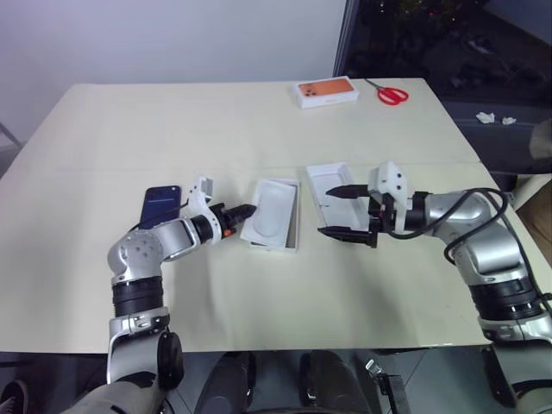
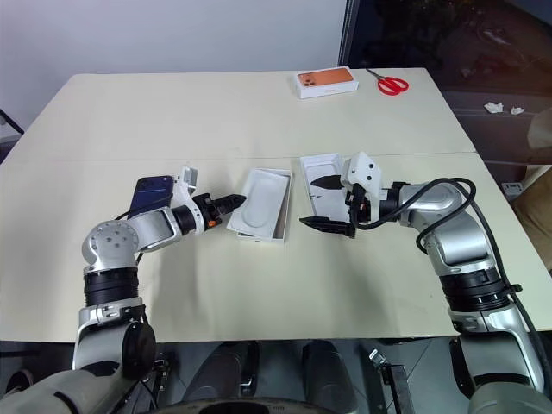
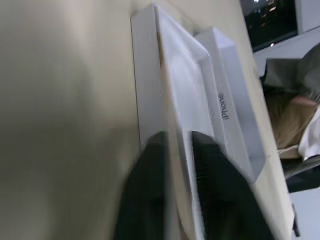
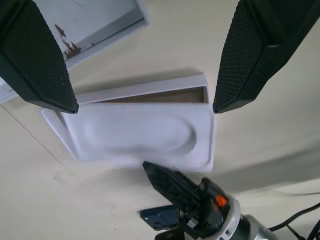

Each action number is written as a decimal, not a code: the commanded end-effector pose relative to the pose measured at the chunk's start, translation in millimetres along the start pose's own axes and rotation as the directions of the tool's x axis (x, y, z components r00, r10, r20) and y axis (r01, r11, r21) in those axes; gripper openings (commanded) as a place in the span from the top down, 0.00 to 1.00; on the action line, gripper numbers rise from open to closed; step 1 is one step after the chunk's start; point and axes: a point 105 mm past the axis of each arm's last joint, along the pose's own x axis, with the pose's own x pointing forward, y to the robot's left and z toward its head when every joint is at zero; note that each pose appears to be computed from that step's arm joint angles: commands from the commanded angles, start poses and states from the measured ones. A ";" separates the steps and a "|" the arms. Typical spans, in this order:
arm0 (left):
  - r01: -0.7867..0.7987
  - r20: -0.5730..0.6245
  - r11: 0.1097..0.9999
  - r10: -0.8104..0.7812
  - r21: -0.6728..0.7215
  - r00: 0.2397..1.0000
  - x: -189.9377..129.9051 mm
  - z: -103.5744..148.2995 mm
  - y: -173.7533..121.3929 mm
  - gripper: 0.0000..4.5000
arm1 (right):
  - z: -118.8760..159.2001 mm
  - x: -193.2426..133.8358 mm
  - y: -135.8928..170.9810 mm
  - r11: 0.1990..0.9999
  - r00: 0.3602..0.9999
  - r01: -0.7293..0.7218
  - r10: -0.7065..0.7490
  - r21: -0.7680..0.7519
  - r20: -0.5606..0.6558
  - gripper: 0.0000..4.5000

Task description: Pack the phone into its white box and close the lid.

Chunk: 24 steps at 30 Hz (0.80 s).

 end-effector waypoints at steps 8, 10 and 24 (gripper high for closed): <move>0.045 0.047 0.993 -0.050 0.107 0.998 -13.6 23.0 -12.8 0.10 | 11.3 1.0 2.1 0.999 0.999 0.008 -0.007 -0.039 0.032 0.00; 0.056 0.046 0.989 -0.063 0.134 0.997 -19.0 23.1 -13.0 0.10 | 13.7 3.9 0.8 0.999 0.999 0.013 -0.011 -0.031 0.040 0.00; 0.084 0.119 0.776 -0.201 0.625 0.972 -108.8 40.9 -6.1 0.09 | 20.7 98.6 12.5 0.996 0.997 0.067 -0.069 -0.058 -0.037 0.72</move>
